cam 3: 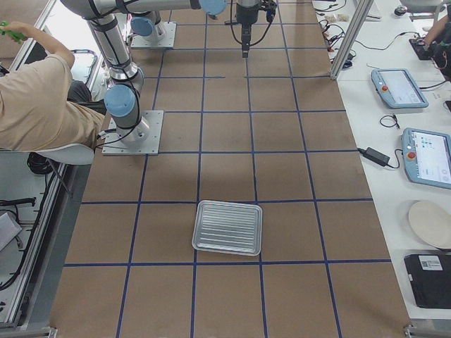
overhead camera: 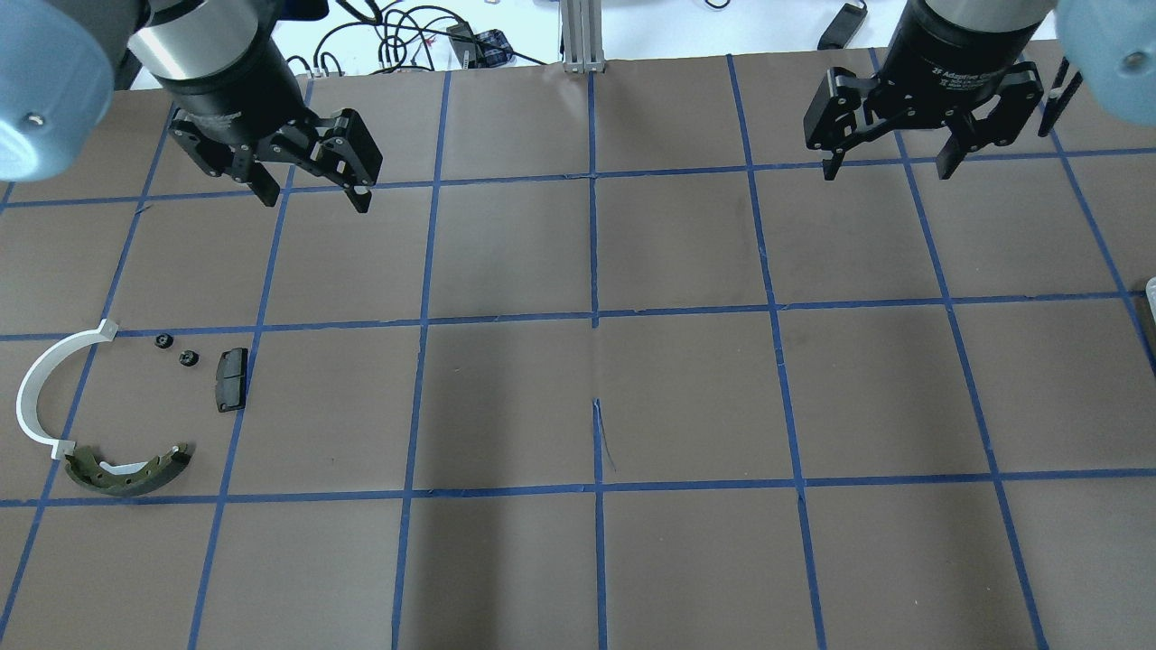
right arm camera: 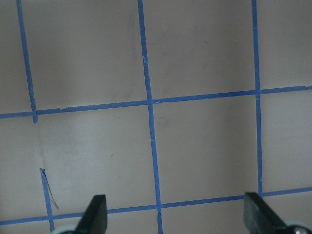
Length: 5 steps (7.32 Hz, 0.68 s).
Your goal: Place bearing gear from tray to pile
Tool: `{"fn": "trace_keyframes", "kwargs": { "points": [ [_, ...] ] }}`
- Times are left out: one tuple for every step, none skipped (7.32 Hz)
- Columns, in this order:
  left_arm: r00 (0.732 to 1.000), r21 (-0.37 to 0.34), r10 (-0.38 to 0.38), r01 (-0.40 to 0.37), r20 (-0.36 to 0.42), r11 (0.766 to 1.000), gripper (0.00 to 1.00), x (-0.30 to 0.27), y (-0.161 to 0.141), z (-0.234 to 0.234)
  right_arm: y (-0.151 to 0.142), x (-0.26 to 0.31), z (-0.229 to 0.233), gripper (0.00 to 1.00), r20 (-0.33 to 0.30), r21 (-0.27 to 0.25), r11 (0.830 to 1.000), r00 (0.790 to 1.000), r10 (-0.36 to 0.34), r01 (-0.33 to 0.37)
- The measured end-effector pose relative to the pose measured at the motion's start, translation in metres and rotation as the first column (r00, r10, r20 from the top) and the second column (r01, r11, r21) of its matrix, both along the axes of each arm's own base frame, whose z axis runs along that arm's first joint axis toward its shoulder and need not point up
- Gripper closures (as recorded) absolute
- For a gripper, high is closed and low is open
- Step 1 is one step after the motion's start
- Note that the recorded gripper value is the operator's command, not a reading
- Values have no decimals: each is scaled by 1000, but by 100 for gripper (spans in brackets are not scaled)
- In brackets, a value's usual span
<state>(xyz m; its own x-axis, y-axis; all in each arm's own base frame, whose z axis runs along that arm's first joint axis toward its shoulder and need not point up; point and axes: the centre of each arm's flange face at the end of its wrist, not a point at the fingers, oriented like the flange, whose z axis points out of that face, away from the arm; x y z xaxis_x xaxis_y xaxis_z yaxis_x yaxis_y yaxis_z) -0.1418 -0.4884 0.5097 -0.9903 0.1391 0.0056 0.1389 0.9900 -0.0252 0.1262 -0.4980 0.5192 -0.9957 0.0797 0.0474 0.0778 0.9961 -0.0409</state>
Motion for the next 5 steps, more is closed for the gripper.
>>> {"fn": "trace_keyframes", "kwargs": {
  "points": [
    [1000, -8, 8, -8, -10, 1000, 5, 8, 14, 1, 0, 0, 0, 0, 0, 0, 1000, 1000, 0, 0],
    [999, -16, 31, -31, -20, 999, 0, 19, 23, 4, 0, 0, 0, 0, 0, 0, 1000, 1000, 0, 0],
    [998, -27, 60, -61, -32, 998, 0, 32, 26, 9, 0, 0, 0, 0, 0, 0, 1000, 1000, 1, -1],
    [995, -32, 93, -94, -37, 995, 0, 41, 23, 13, 0, 0, 0, 0, 0, -1, 1000, 1000, 1, -1],
    [989, -30, 139, -141, -41, 990, 0, 44, 18, 16, 0, 0, 0, 0, 0, -1, 1000, 1000, 1, -1]
  ]
}}
